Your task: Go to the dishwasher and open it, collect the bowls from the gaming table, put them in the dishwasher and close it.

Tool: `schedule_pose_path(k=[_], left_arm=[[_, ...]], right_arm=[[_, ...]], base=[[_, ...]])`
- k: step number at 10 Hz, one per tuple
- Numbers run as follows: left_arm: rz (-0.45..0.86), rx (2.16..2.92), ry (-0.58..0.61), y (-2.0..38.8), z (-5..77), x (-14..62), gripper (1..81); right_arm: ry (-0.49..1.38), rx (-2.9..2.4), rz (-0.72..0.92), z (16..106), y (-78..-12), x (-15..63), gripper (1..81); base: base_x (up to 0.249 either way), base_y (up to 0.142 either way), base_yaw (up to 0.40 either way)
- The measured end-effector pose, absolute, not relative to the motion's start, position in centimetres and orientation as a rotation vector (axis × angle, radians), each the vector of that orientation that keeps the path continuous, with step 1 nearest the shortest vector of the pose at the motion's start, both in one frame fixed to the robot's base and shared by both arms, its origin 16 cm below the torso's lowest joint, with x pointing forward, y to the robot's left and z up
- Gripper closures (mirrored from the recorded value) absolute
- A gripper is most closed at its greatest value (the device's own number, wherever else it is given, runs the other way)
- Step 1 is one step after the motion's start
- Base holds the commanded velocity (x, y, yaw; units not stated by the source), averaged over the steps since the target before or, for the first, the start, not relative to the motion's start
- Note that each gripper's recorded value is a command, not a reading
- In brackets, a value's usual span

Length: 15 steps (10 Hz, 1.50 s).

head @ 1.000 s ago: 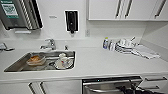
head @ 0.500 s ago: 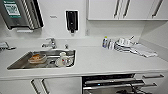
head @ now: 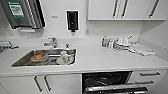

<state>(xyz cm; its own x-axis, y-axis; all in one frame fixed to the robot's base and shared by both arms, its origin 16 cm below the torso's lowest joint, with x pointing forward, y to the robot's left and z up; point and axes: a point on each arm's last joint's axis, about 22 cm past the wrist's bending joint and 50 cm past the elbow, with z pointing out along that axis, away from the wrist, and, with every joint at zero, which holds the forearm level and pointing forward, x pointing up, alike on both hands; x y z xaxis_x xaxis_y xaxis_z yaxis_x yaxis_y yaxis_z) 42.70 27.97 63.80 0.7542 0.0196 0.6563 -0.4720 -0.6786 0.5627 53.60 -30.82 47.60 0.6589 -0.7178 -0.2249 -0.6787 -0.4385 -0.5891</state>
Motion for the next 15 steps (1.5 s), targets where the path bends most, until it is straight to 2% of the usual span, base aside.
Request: schedule_pose_path(k=[3,9,10,12,15], left_arm=[[0.827,2.18,-0.338,27.6,64.1,42.6,1.0],[0.819,2.174,-0.341,27.3,64.1,42.4,1.0],[0.824,2.171,-0.34,27.2,64.1,42.5,1.0],[0.823,2.172,-0.349,27.2,64.1,42.4,1.0],[0.813,2.167,-0.349,26.8,63.9,42.2,1.0]], right_arm=[[1.07,-2.244,-0.004,45.2,-29.5,50.8,1.0],[1.082,-2.183,-0.078,45.0,-29.3,51.1,1.0],[1.079,-2.189,-0.063,44.5,-29.0,50.4,1.0],[1.093,-2.257,0.09,40.9,-27.6,45.2,1.0],[1.111,-2.261,0.077,39.8,-27.6,45.6,1.0]], base=[[-0.078,0.0,0.0],[-0.085,0.0,0.0],[-0.097,0.0,0.0],[-0.102,0.0,0.0],[-0.058,0.0,0.0]])
